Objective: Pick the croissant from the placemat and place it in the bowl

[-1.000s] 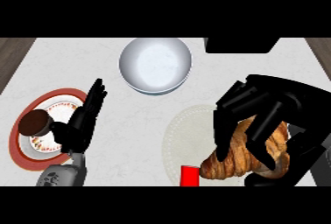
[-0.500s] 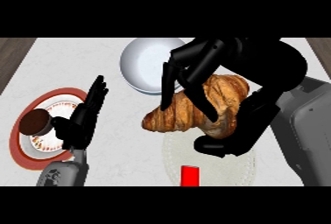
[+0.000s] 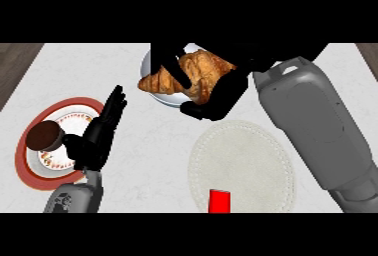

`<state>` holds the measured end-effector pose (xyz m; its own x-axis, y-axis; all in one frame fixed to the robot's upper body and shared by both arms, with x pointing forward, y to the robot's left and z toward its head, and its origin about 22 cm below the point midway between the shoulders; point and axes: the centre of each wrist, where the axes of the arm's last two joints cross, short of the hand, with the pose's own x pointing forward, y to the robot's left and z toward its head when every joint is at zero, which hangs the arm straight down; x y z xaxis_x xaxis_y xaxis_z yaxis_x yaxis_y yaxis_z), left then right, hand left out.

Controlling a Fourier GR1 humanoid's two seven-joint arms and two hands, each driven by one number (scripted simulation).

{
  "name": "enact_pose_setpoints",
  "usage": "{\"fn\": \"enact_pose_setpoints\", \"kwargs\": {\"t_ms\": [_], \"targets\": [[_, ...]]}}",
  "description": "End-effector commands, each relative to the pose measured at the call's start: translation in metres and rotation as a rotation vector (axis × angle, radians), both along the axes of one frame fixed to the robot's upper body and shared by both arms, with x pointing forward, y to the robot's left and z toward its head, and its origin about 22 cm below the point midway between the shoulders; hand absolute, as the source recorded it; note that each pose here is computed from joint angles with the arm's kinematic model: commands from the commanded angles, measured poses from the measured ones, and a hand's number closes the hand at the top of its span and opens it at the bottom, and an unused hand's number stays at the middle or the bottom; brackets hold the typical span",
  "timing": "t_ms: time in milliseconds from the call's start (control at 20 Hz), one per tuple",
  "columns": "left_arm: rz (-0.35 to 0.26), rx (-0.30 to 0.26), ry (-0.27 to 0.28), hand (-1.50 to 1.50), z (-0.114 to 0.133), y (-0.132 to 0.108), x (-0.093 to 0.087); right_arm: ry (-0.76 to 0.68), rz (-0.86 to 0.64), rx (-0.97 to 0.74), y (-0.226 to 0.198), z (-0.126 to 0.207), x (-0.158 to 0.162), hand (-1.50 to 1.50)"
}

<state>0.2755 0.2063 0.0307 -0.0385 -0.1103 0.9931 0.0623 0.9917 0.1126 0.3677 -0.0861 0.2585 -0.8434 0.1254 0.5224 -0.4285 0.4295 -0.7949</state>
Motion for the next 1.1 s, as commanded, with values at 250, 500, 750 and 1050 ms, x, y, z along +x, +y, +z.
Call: {"fn": "enact_pose_setpoints", "kwargs": {"t_ms": [250,500,750,1050], "targets": [[-0.001,0.001,-0.016,0.0,0.004,0.0,-0.001,-0.071,-0.122,-0.052,0.021,-0.061,0.058,1.5],[-0.035,0.0,-0.019,0.0,0.007,-0.008,0.012,-0.1,-0.154,-0.087,0.047,-0.097,0.066,1.5],[-0.03,-0.002,-0.013,0.0,0.008,-0.012,0.011,-0.013,-0.125,-0.213,0.009,-0.119,0.085,1.5],[-0.043,0.0,-0.039,0.0,0.012,-0.019,0.007,0.181,-0.059,-0.266,0.021,-0.14,0.084,-1.5]]}}
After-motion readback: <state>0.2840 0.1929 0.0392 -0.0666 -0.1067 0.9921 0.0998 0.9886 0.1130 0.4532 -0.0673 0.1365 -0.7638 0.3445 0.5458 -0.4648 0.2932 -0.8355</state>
